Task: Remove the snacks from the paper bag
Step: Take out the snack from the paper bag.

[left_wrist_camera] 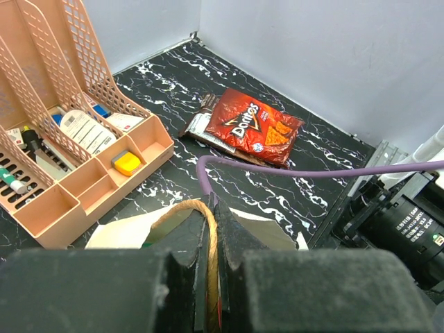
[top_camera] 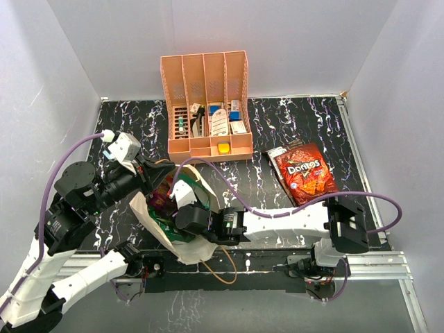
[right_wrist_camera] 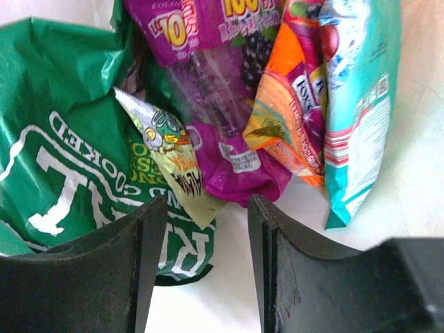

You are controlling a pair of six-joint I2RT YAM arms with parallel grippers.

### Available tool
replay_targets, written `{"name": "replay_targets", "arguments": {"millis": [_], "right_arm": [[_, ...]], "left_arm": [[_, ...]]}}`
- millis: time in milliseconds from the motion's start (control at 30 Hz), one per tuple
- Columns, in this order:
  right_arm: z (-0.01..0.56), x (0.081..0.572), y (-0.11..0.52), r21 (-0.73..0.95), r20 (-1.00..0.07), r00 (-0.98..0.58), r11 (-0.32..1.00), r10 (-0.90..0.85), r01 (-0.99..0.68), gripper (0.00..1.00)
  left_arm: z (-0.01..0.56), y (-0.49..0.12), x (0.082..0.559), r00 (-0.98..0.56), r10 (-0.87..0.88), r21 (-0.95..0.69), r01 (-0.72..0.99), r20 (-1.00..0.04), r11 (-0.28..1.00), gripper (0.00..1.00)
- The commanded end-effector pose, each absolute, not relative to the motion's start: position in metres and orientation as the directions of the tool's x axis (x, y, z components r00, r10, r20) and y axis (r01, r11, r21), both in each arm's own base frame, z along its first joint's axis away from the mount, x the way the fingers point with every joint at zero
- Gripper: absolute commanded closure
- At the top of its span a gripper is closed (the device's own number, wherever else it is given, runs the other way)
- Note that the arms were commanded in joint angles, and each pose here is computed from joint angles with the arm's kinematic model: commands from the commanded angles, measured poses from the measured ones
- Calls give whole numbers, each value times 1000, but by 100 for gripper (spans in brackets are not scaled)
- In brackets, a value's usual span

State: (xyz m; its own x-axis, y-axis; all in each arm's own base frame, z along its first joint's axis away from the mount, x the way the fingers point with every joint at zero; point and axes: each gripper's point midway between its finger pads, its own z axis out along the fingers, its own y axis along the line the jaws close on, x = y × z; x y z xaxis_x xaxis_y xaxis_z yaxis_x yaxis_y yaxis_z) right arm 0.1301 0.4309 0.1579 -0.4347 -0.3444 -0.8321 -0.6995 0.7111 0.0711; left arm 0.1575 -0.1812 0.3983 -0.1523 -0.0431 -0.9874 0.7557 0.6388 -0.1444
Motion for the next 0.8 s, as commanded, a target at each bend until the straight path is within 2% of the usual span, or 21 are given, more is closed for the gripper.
{"name": "replay_targets", "arguments": {"millis": [0, 200, 300, 367, 600, 767], "right_arm": [[197, 119, 446, 136, -870, -409, 662, -276, -737, 47], [221, 97, 437, 251, -890, -414, 550, -194, -797, 43], [229, 76, 438, 256, -919, -350, 397, -183, -881, 32], [223, 68, 440, 231, -924, -316, 339, -218, -912, 27], [197, 69, 474, 178, -909, -279, 316, -311, -932, 25], [183, 83, 487, 123, -901, -261, 372, -347, -920, 28]], "left_arm": [[416, -181, 153, -95, -84, -127, 775, -992, 619, 100], [411, -183, 155, -106, -63, -122, 778, -992, 616, 100], [409, -184, 154, -110, -58, -122, 780, -992, 614, 100], [407, -184, 155, -113, -52, -121, 780, -992, 614, 100], [410, -184, 154, -112, -54, -121, 782, -992, 612, 100], [410, -183, 153, -115, -50, -121, 780, -992, 614, 100]]}}
